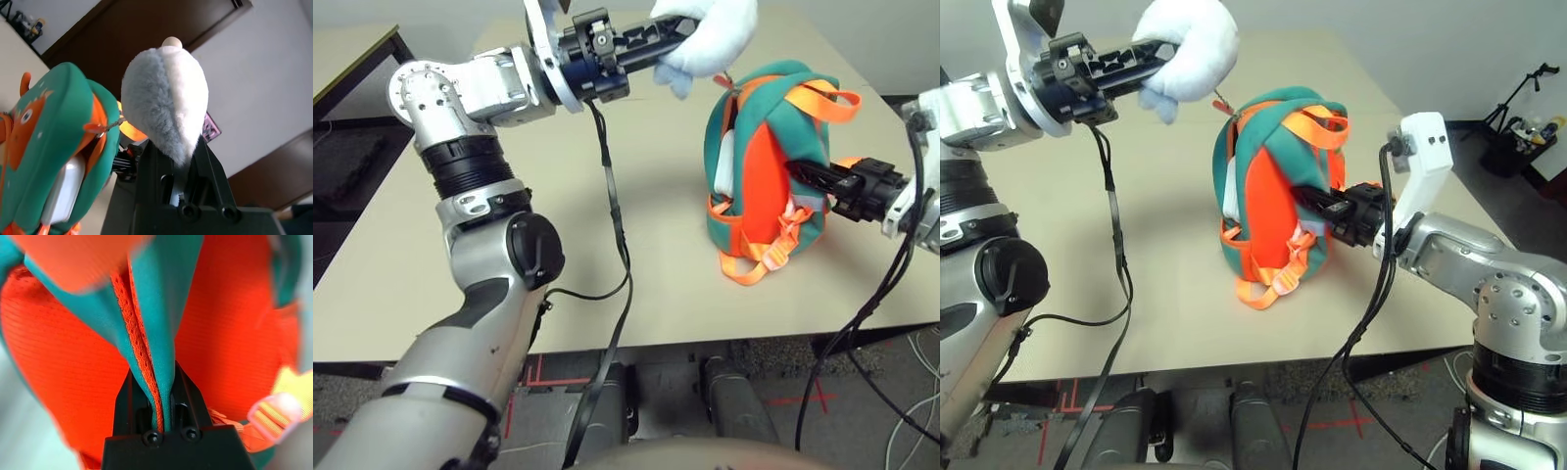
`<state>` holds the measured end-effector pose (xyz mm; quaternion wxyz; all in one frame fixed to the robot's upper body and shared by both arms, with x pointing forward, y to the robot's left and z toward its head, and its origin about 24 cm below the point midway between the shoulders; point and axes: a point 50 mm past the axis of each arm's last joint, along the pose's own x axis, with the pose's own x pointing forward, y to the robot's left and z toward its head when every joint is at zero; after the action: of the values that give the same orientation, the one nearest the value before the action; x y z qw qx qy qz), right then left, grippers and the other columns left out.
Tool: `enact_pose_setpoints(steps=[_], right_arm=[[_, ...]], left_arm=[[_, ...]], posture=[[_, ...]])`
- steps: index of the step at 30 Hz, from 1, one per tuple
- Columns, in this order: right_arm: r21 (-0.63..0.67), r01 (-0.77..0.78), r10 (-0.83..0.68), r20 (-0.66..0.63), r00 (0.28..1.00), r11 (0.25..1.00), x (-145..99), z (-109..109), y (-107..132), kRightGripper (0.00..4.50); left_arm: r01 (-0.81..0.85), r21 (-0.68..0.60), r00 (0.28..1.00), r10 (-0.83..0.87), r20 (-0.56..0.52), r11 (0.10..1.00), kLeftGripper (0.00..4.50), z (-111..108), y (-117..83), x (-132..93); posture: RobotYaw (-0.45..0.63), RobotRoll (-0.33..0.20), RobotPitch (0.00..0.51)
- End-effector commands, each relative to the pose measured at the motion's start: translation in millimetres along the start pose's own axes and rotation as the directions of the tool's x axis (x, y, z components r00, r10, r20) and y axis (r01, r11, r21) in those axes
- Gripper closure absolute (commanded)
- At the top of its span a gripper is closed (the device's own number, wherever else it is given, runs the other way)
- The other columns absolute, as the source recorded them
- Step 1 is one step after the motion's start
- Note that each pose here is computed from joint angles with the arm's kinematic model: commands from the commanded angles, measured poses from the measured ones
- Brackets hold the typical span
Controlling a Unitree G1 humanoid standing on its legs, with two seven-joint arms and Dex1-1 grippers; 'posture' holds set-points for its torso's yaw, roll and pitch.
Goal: Put the pencil case into the backpack and zip it.
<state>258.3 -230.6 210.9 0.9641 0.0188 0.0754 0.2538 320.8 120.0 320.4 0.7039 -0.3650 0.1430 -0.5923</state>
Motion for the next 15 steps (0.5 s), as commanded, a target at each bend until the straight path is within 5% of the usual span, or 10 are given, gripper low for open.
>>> enact_pose_setpoints(steps=[1, 15], right_arm=[[0.016, 0.098, -0.096, -0.1, 0.99, 0.995, -8, -26, -12, 4.26], [0.027, 0.156, -0.152, -0.124, 0.981, 0.987, -20, -43, -21, 4.26]], left_arm=[[0.088, 0.007, 0.992, -0.089, 0.085, 0.996, 4.1, 14, -17, -13], [0.058, -0.04, 0.947, -0.042, 0.317, 0.998, 4.1, 12, -28, -34]], posture=[[-0.05, 0.0, 0.077], [-0.03, 0.0, 0.078]])
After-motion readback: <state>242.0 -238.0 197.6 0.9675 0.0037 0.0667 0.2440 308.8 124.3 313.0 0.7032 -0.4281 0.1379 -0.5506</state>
